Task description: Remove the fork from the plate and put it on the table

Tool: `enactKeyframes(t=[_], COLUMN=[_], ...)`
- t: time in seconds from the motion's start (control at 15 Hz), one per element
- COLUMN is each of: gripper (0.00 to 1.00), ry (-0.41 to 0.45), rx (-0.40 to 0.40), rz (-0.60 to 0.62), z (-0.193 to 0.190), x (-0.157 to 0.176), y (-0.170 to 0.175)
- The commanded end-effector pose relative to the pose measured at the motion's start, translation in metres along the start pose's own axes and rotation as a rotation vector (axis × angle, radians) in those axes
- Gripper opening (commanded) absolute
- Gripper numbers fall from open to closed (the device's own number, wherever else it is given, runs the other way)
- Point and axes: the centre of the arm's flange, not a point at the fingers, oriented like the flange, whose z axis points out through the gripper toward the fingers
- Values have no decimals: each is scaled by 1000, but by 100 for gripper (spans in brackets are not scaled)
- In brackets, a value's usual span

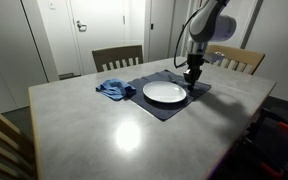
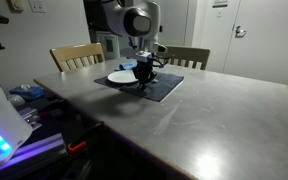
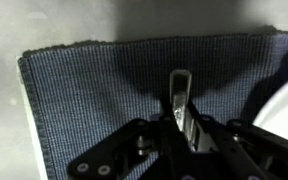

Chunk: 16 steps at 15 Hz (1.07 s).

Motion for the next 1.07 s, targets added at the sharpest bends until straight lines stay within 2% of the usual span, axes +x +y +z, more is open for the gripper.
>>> enactKeyframes(t=[0.0, 0.07, 0.2, 0.67, 1.0], gripper=[7, 40, 47, 97, 100], ry=[-37, -39, -40, -17, -8], rx=[8, 6, 3, -22, -24], rz=[21, 16, 16, 38, 31], z=[7, 8, 7, -9, -24], x=[12, 12, 11, -12, -40], y=[3, 3, 2, -3, -7])
